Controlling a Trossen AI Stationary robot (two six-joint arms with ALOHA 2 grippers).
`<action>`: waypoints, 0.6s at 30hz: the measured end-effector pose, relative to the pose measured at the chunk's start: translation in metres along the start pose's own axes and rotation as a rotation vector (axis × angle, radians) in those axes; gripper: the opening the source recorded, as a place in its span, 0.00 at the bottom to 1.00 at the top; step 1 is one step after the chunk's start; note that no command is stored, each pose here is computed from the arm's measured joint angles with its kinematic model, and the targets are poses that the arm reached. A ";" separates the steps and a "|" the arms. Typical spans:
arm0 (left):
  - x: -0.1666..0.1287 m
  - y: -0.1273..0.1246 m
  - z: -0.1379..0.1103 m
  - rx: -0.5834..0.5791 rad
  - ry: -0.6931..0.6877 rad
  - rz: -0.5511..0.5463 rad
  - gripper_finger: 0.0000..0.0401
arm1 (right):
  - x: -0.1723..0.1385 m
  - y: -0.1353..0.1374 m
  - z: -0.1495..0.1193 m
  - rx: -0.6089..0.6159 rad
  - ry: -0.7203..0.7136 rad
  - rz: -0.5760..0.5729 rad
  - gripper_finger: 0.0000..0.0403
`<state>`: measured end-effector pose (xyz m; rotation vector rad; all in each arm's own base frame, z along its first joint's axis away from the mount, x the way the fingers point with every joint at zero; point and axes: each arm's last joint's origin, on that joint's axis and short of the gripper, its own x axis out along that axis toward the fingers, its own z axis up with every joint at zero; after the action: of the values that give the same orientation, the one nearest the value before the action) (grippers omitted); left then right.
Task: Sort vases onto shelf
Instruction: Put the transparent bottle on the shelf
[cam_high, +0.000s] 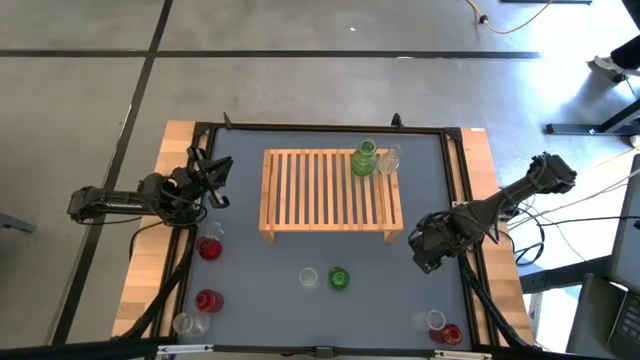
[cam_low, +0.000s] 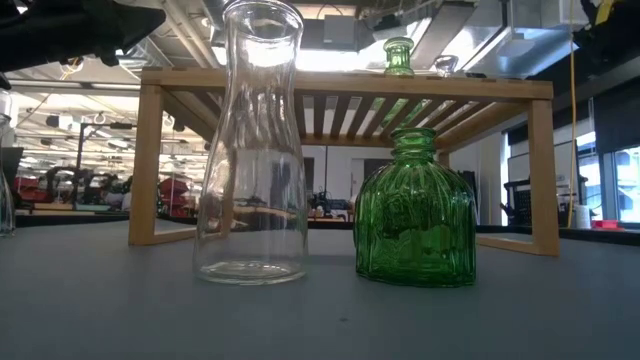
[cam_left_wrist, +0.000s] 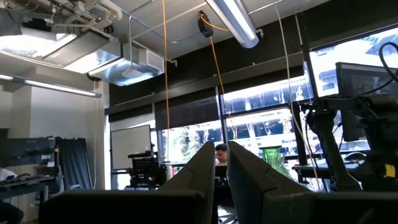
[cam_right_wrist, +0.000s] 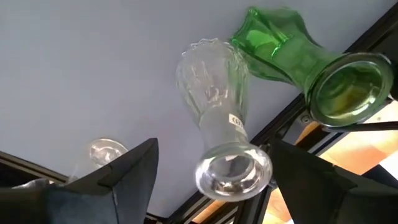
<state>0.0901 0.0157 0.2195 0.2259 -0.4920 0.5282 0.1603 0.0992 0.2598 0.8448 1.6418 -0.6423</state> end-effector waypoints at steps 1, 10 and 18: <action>0.000 0.000 0.000 0.000 0.000 0.000 0.09 | 0.002 0.000 0.000 0.002 0.000 -0.004 0.73; 0.000 0.000 0.000 -0.001 0.000 0.000 0.09 | 0.016 -0.004 0.003 -0.007 0.013 -0.028 0.73; 0.000 0.000 0.000 0.001 0.000 0.001 0.09 | 0.016 -0.003 0.003 -0.016 0.005 -0.028 0.59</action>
<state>0.0901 0.0158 0.2195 0.2265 -0.4918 0.5289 0.1576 0.0976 0.2432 0.8136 1.6638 -0.6457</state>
